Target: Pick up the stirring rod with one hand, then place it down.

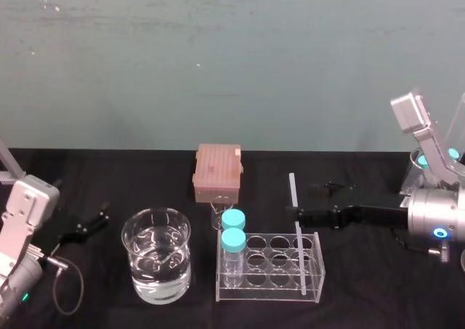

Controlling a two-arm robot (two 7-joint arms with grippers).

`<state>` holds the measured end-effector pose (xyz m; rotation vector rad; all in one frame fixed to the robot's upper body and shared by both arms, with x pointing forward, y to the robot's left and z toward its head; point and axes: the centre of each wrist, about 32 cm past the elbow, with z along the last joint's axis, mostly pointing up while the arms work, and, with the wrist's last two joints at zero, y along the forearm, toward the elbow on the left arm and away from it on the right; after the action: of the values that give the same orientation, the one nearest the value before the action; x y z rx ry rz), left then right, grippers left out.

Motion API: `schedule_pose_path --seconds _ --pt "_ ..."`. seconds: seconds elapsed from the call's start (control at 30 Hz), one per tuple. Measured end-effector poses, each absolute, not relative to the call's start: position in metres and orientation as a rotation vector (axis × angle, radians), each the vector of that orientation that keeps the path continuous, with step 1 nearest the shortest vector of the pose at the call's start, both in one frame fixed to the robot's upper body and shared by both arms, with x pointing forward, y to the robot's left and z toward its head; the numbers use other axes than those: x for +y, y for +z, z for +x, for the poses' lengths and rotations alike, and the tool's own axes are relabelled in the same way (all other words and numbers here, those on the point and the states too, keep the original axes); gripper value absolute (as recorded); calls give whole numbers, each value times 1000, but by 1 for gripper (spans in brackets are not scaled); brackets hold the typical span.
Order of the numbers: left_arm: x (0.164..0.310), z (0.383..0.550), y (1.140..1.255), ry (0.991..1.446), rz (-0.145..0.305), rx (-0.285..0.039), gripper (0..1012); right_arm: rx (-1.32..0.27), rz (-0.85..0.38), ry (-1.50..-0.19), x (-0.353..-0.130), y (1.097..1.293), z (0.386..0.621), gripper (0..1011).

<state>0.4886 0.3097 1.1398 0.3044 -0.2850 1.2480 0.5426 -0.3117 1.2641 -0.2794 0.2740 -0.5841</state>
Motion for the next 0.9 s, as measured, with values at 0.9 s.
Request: schedule_pose_path --seconds 0.9 --pt "310 489 1140 1248 304 -285 1005 276 -330 -585 -290 1254 565 1003"
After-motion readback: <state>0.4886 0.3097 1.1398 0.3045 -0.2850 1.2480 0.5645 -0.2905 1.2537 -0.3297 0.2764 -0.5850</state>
